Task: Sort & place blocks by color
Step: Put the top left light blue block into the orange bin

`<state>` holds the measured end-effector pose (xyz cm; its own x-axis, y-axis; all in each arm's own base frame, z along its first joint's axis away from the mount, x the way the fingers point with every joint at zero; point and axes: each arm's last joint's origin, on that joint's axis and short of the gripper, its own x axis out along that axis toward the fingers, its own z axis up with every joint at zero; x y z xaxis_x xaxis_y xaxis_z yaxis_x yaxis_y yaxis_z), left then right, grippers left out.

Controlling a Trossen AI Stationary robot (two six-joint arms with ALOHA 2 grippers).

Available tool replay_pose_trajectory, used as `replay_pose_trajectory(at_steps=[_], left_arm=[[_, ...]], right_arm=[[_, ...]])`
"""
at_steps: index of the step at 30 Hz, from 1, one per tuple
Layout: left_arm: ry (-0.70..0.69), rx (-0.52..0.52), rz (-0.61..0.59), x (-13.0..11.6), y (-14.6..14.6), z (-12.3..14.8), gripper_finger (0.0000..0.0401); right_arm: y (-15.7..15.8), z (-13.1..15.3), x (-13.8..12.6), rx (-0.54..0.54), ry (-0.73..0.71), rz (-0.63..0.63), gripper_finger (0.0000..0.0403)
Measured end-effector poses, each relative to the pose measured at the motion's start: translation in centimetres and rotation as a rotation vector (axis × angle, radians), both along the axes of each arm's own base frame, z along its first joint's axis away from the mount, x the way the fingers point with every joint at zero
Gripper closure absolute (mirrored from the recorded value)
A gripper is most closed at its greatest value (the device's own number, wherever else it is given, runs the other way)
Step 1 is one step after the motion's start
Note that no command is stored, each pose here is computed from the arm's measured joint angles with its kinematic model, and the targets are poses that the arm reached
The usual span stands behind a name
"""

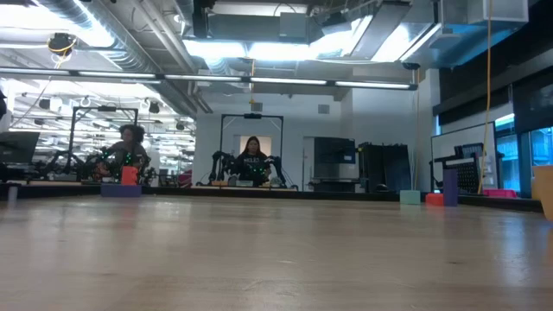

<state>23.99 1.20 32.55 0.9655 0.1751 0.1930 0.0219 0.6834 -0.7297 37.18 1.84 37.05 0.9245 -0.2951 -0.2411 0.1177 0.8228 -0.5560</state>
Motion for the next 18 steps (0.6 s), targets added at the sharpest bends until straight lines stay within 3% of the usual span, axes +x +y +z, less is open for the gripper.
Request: replay_pose_trajectory(at_steps=[12, 18], left_arm=[[0.001, 0.001, 0.0, 0.0, -0.02, -0.01, 0.029], [0.007, 0.036, 0.001, 0.01, -0.03, 0.01, 0.022]], right_arm=[[0.35, 0.0, -0.04, -0.003, 0.003, 0.016, 0.0258], [0.46, 0.05, -0.03, 0.015, -0.006, 0.026, 0.0262]])
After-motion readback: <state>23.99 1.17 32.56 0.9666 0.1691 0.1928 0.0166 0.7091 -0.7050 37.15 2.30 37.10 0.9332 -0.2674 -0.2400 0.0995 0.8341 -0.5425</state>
